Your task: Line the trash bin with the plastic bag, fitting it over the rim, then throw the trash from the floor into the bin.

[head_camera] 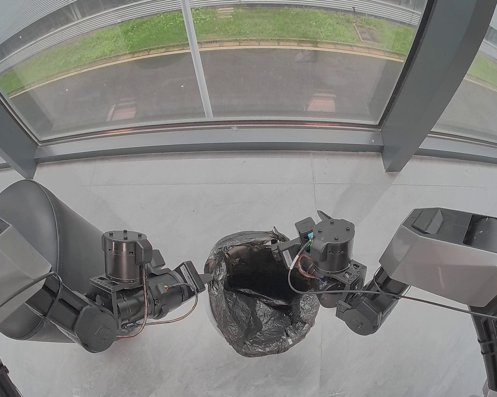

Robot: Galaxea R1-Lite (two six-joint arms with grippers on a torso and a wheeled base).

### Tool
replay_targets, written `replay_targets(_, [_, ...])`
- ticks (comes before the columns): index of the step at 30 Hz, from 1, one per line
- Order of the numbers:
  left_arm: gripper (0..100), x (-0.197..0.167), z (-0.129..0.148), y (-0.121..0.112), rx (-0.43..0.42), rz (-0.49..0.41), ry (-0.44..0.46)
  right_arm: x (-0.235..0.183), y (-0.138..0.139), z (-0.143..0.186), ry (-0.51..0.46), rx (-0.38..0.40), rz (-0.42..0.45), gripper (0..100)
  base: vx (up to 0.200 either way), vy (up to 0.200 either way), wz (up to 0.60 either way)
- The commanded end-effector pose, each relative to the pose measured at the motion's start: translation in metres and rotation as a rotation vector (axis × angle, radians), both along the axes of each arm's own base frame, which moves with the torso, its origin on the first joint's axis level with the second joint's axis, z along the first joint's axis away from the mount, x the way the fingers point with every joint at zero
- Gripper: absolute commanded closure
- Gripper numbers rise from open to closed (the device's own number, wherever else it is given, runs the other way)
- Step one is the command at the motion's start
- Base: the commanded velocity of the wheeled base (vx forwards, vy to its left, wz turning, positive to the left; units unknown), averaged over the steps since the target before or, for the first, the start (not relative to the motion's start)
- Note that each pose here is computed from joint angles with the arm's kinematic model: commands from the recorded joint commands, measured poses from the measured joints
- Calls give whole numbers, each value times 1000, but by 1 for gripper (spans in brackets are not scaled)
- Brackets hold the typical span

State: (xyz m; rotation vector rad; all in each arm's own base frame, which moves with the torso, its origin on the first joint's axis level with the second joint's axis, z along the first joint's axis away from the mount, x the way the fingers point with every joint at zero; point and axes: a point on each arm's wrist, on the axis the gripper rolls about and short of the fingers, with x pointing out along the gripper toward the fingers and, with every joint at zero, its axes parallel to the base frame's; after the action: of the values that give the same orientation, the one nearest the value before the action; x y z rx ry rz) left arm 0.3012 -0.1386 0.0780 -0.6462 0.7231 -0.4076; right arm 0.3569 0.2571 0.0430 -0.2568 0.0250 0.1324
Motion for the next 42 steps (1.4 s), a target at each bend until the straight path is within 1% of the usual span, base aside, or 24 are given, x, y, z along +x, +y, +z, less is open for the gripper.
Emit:
replay_targets(1, [0,1,-2,0,2,1,7,1,-1,-1,1,0,-3,0,0,0,0])
replay_targets(3, [0,1,-4,0,21,-5,1,2,-3,-1,1,0,-9,0,0,0,0])
replay_targets(4, [0,1,-6,-1,46,-13,-9,3,-4,-1,1,0,-10,0,0,0,0])
replay_targets(6, [0,2,-11,1,134,-13,-54,3,-4,-1,1,3,-12,0,0,0,0])
replay_targets(8, [0,2,-11,1,134,-13,-54,3,-4,-1,1,3,-12,0,0,0,0])
replay_targets(9, [0,3,-15,3,260,13,-108,4,-5,0,0,4,-13,0,0,0,0])
replay_targets(10, [0,3,-15,3,285,16,-122,4,-5,0,0,4,-13,0,0,0,0])
replay_targets(11, [0,3,-15,3,285,16,-122,4,-5,0,0,4,-13,0,0,0,0])
replay_targets(12, [0,4,-14,3,320,21,-161,4,-5,0,-1,5,-13,0,0,0,0])
replay_targets(13, [0,4,-15,4,334,20,-180,4,-5,0,0,4,-13,0,0,0,0])
replay_targets(15, [0,4,-15,4,352,18,-224,4,-5,0,1,7,-15,0,0,0,0])
replay_targets(17, [0,5,-18,3,359,26,-242,4,-5,0,-1,8,-15,0,0,0,0])
replay_targets(19, [0,9,-22,3,374,54,-260,4,-5,0,0,9,-15,0,0,0,0])
replay_targets(20, [0,13,-27,2,390,86,-273,4,-5,-1,1,8,-15,0,0,0,0])
replay_targets(26, [0,19,-46,3,427,98,-263,5,-4,-7,10,4,-12,0,0,0,0])
replay_targets(32, [0,24,-59,5,431,111,-266,12,-7,-15,0,11,-26,0,0,0,0])
replay_targets(34, [0,25,-60,5,427,111,-271,13,-6,-16,-4,15,-26,0,0,0,0])
replay_targets(36, [0,26,-61,5,426,115,-275,16,-5,-15,-13,43,-30,0,0,0,0])
replay_targets(38, [0,25,-60,6,422,118,-281,17,-4,-14,-17,54,-31,0,0,0,0])
replay_targets(42, [0,25,-57,6,418,123,-294,20,-4,-16,-19,56,-34,0,0,0,0])
